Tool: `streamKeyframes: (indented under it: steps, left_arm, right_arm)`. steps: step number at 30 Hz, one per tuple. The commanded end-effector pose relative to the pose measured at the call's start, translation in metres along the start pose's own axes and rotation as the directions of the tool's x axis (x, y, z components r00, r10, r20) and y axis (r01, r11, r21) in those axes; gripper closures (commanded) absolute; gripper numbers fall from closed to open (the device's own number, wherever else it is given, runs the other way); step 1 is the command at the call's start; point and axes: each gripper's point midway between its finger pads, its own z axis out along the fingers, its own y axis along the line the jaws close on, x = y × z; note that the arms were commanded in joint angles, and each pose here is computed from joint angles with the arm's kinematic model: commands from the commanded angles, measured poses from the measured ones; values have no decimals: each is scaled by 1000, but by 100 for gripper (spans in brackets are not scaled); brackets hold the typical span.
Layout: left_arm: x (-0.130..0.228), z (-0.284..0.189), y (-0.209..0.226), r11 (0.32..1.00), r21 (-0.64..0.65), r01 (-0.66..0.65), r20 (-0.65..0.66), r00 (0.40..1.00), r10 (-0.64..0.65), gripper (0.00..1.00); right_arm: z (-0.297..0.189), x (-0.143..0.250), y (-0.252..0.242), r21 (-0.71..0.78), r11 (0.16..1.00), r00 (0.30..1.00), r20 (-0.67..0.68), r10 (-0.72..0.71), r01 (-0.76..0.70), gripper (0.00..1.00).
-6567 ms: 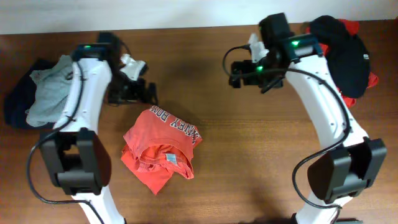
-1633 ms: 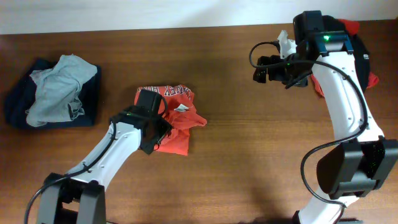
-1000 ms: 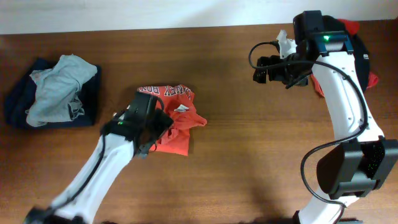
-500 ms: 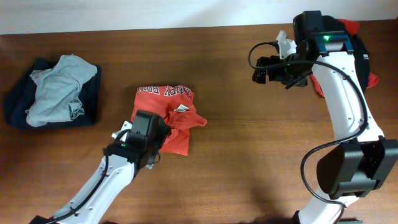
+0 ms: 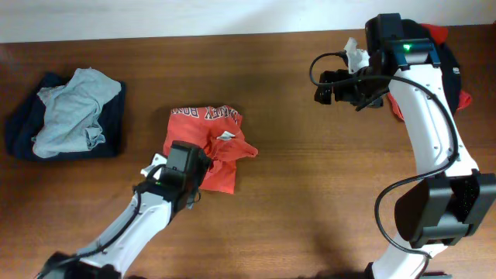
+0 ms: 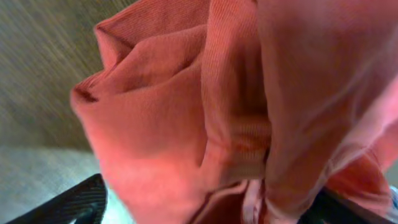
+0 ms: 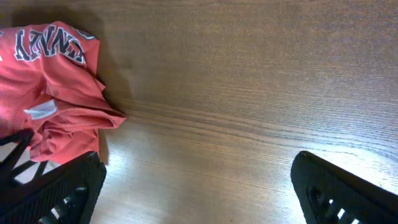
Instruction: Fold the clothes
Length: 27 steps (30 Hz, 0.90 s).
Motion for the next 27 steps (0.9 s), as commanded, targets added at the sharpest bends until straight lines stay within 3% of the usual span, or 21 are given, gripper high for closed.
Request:
streamKeyframes:
  steps: [1,2,5,7,10,13,22,27]
  left_arm:
    - [0,14,11,999,-45,4,11,1000,-3,11]
    - [1,18,14,998,-56,3,9,1000,-2,16]
    - [3,27,22,996,-90,-1,5,1000,1,18]
    - [3,33,26,994,-109,-2,9,1000,3,30]
    - [2,36,30,992,-124,-4,9,1000,5,72]
    - [-3,36,31,989,-129,-69,28,997,73,99]
    - [-33,36,39,872,-181,-455,14,885,465,99]
    - [-51,35,36,702,-186,-688,-15,716,698,100]
  right_arm:
    - [2,0,1,-11,1000,1000,-7,-11,10,1]
    - [2,0,1,-11,1000,1000,-7,-11,10,1]
    - [2,0,0,-7,1000,1000,-7,-11,11,1]
    - [2,0,0,-4,1000,1000,-7,-11,11,1]
    - [2,0,0,-4,1000,1000,-6,-11,11,1]
    - [2,-1,0,-4,1000,1000,-5,-11,11,1]
    - [2,-1,-5,22,1000,1000,-4,-11,11,1]
    - [2,-2,-5,22,1000,1000,1,-12,12,2]
